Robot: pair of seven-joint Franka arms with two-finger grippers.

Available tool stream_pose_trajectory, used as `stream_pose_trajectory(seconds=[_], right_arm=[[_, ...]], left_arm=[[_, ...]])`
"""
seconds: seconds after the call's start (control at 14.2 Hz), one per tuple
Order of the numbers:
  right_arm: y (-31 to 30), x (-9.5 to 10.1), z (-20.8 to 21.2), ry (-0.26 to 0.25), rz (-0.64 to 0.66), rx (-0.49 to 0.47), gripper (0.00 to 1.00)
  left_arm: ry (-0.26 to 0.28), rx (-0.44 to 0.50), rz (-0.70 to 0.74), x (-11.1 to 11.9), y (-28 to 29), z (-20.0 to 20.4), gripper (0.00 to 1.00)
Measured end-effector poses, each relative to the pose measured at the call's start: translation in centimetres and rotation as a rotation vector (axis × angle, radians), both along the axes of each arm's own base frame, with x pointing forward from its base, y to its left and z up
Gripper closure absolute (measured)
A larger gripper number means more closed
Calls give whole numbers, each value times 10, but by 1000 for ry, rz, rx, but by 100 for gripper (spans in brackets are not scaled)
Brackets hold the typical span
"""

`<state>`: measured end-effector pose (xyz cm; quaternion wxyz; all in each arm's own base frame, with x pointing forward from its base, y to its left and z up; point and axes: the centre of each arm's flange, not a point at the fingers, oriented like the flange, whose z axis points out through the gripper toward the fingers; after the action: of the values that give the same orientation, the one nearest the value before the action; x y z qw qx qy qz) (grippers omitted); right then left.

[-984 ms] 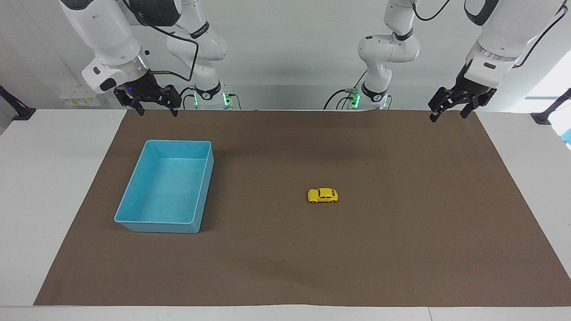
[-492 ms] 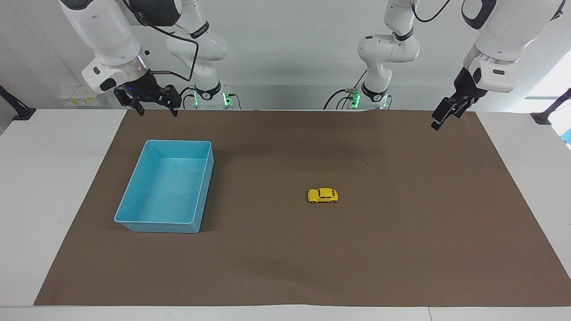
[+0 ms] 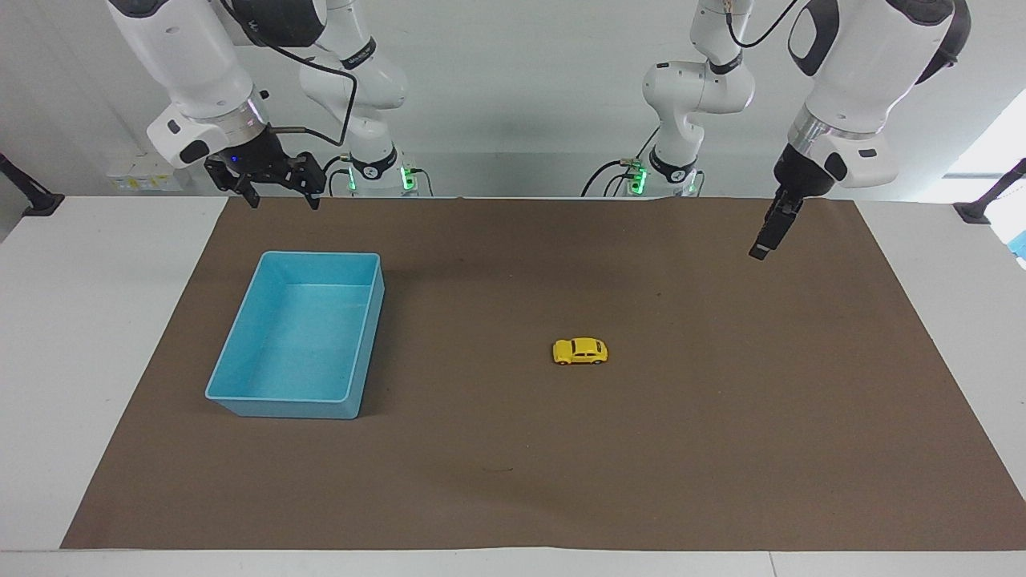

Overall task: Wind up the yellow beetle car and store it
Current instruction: 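Reach the left gripper toward the yellow beetle car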

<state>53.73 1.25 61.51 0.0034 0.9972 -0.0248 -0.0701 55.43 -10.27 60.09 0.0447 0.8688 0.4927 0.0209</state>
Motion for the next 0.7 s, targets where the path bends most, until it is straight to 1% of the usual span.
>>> stream_pose_trajectory(seconds=[0.21, 0.35, 0.49, 0.56, 0.7], right_arm=[[0, 0, 0, 0, 0, 0, 0], [0, 0, 0, 0, 0, 0, 0], [0, 0, 0, 0, 0, 0, 0], [0, 0, 0, 0, 0, 0, 0], [0, 0, 0, 0, 0, 0, 0]], left_arm=[[-26, -41, 192, 8, -3, -5, 0], [-48, -63, 296, 15, -5, -7, 0], [-69, -91, 387, 24, -21, -16, 0], [-71, -102, 431, 27, -32, -23, 0], [-53, -108, 487, 32, -52, -40, 0]])
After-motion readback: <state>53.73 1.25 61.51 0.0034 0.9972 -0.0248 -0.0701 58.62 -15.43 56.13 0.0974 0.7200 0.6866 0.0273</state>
